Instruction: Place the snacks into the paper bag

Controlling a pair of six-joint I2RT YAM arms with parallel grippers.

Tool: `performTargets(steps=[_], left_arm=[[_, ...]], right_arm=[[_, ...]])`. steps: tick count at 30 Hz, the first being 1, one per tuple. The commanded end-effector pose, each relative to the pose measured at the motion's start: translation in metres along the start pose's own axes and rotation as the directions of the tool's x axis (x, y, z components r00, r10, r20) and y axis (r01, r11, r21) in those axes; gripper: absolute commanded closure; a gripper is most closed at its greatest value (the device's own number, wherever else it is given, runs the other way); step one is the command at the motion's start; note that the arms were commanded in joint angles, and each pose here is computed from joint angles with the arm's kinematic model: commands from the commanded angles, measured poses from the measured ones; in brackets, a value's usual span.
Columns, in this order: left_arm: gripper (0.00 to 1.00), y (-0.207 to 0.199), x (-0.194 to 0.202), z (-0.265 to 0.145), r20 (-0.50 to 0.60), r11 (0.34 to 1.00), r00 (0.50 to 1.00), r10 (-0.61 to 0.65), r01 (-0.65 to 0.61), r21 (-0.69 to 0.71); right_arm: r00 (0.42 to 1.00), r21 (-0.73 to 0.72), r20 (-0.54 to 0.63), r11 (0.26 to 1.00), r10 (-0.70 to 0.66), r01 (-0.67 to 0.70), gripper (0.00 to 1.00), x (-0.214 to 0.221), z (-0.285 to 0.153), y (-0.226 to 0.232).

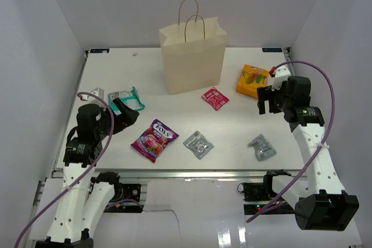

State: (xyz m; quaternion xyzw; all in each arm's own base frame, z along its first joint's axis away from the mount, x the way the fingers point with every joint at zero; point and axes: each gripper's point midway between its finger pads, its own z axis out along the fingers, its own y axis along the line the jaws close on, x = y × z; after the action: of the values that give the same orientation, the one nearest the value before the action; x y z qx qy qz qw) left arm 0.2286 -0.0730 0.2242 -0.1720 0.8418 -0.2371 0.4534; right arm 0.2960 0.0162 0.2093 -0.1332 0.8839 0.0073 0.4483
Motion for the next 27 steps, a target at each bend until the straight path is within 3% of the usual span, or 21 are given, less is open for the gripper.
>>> performTargets(steps=[1, 4, 6, 8, 10, 12, 13, 14, 16, 17, 19, 20, 21, 22, 25, 26, 27], left_arm=[[0.02, 0.000, 0.004, 0.000, -0.010, 1.000, 1.000, -0.008, 0.008, 0.007], [0.02, 0.000, 0.005, -0.001, -0.007, 1.000, 1.000, -0.009, 0.009, 0.011], [0.02, 0.001, 0.005, -0.001, -0.006, 1.000, 1.000, -0.007, 0.007, 0.012], [0.02, 0.001, 0.007, -0.001, -0.010, 1.000, 1.000, -0.009, 0.009, 0.013], [0.02, 0.003, 0.009, 0.001, -0.019, 1.000, 1.000, -0.009, 0.009, 0.010], [0.02, 0.002, 0.010, 0.001, -0.022, 1.000, 1.000, -0.007, 0.007, 0.012], [0.02, 0.002, 0.010, 0.002, -0.029, 1.000, 1.000, -0.008, 0.009, 0.011], [0.02, 0.002, 0.011, 0.003, -0.035, 1.000, 0.999, -0.007, 0.007, 0.014], [0.02, -0.001, 0.010, 0.002, -0.040, 1.000, 0.999, 0.001, 0.000, 0.026], [0.02, -0.003, 0.009, 0.003, -0.047, 1.000, 0.999, 0.006, -0.005, 0.031], [0.02, -0.004, 0.010, 0.003, -0.052, 0.999, 0.999, 0.012, -0.010, 0.037], [0.02, -0.004, 0.010, 0.002, -0.052, 0.999, 0.999, 0.011, -0.009, 0.039], [0.02, -0.004, 0.011, 0.002, -0.054, 0.999, 0.998, 0.012, -0.010, 0.039], [0.02, -0.004, 0.011, 0.000, -0.050, 0.999, 0.999, 0.013, -0.010, 0.042], [0.02, -0.002, 0.013, -0.002, -0.052, 0.999, 0.999, 0.012, -0.010, 0.034], [0.02, -0.001, 0.015, -0.002, -0.054, 0.999, 0.998, 0.012, -0.011, 0.030], [0.02, -0.001, 0.014, -0.004, -0.048, 0.999, 0.999, 0.014, -0.013, 0.030]], right_arm=[[0.999, -0.047, 0.037, 0.998, -0.031, 0.033, 0.10, -0.007, -0.005, 0.008], [0.994, -0.074, 0.061, 0.993, -0.090, 0.094, 0.10, -0.013, -0.007, 0.010], [0.981, -0.172, 0.090, 0.968, -0.171, 0.184, 0.10, -0.019, -0.010, 0.025], [0.924, -0.361, 0.147, 0.851, -0.353, 0.382, 0.10, -0.008, -0.021, 0.055], [0.844, -0.467, 0.197, 0.709, -0.500, 0.529, 0.10, 0.005, -0.033, 0.071], [0.787, -0.514, 0.223, 0.616, -0.576, 0.597, 0.10, 0.008, -0.038, 0.082], [0.708, -0.530, 0.288, 0.508, -0.645, 0.679, 0.10, 0.013, -0.042, 0.086], [0.690, -0.576, 0.289, 0.455, -0.664, 0.679, 0.10, 0.026, -0.050, 0.090], [0.588, -0.613, 0.365, 0.289, -0.722, 0.735, 0.07, 0.043, -0.059, 0.095], [0.494, -0.598, 0.424, 0.175, -0.759, 0.782, 0.05, 0.054, -0.061, 0.094], [0.386, -0.602, 0.428, 0.061, -0.817, 0.796, 0.05, 0.084, -0.054, 0.086], [0.267, -0.556, 0.482, -0.056, -0.835, 0.829, 0.05, 0.092, -0.051, 0.082], [0.224, -0.560, 0.484, -0.103, -0.846, 0.822, 0.05, 0.103, -0.049, 0.078], [0.203, -0.596, 0.471, -0.140, -0.858, 0.791, 0.05, 0.120, -0.046, 0.074], [0.244, -0.689, 0.404, -0.118, -0.881, 0.715, 0.06, 0.143, -0.042, 0.070], [0.296, -0.741, 0.366, -0.084, -0.882, 0.666, 0.05, 0.150, -0.039, 0.071], [0.406, -0.799, 0.249, 0.050, -0.880, 0.599, 0.04, 0.154, -0.041, 0.073]])
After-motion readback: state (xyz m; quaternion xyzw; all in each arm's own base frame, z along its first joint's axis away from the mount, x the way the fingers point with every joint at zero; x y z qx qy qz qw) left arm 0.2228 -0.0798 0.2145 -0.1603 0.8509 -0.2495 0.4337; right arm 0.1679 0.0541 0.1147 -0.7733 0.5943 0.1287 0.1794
